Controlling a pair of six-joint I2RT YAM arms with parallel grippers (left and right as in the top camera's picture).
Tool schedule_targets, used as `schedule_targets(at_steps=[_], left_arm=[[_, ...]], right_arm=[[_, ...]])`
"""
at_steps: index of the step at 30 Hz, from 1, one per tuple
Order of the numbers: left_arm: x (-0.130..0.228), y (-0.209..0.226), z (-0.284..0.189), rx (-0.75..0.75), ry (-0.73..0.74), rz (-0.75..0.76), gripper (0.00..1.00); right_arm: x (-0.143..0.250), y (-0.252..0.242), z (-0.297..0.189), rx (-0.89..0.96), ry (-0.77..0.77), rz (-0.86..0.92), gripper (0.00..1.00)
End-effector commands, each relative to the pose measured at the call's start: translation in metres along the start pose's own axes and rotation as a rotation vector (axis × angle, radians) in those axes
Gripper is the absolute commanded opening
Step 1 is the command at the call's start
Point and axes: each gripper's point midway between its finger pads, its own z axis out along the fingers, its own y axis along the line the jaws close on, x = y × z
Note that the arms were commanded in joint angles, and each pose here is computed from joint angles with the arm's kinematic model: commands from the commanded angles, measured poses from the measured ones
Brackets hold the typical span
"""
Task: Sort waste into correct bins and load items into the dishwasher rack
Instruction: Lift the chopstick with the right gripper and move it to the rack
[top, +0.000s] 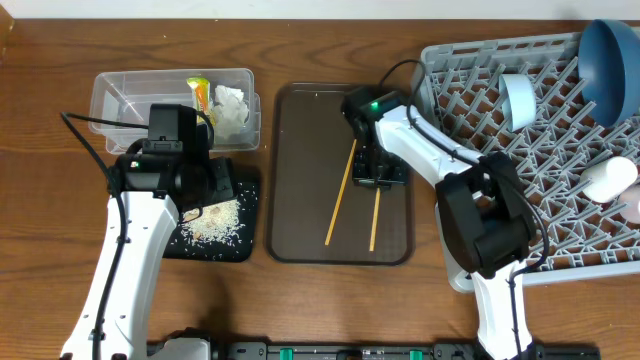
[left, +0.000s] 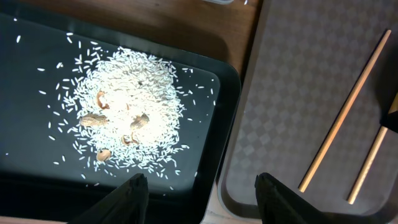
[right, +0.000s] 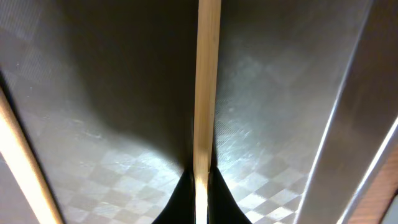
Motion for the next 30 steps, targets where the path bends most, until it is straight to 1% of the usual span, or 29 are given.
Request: schedule_targets(at_steps=[1,5,9,12,15,18,21,25,27,30], left_arm=[[-0.002,0.0,-0.003,-0.006,-0.012,0.016,0.59],[-0.002,0.0,-0.003,-0.006,-0.012,0.016,0.59],[-0.002,0.0,-0.003,-0.006,-0.012,0.016,0.59],[-0.003,0.0,-0.003,-0.006,-0.013,0.016,0.59],[-0.002,0.0,-0.003,-0.006,-0.012,0.016,0.59],[-0.002,0.0,-0.003,-0.006,-0.012,0.016,0.59],[-0.002,0.0,-0.003,-0.006,-0.012,0.016,0.59],[-0.002,0.0,-0.003,-0.006,-0.012,0.016,0.59],[-0.002,0.0,-0.003,-0.006,-0.012,0.016,0.59],[-0.002,0.0,-0.003,-0.006,-0.012,0.016,0.59]], right_arm=[[-0.007,-0.016,0.001,0.029,-0.007,-0.129,0.01],[-0.019,-0.019,-0.036,-0.018,-0.087,-0.239,0.01],[-0.032,-0.029,-0.095,-0.073,-0.238,-0.362,0.01],[-0.035,-0.046,-0.136,-0.079,-0.343,-0.451,0.01],[-0.036,-0.073,-0.167,-0.067,-0.418,-0.427,0.01],[-0.039,-0.101,-0.186,-0.065,-0.462,-0.372,0.01],[-0.044,-0.128,-0.189,-0.044,-0.463,-0.36,0.01],[-0.044,-0.157,-0.173,-0.02,-0.388,-0.353,0.01],[-0.043,-0.16,-0.162,-0.046,-0.348,-0.35,0.01],[-0.042,-0.151,-0.14,-0.111,-0.283,-0.353,0.01]])
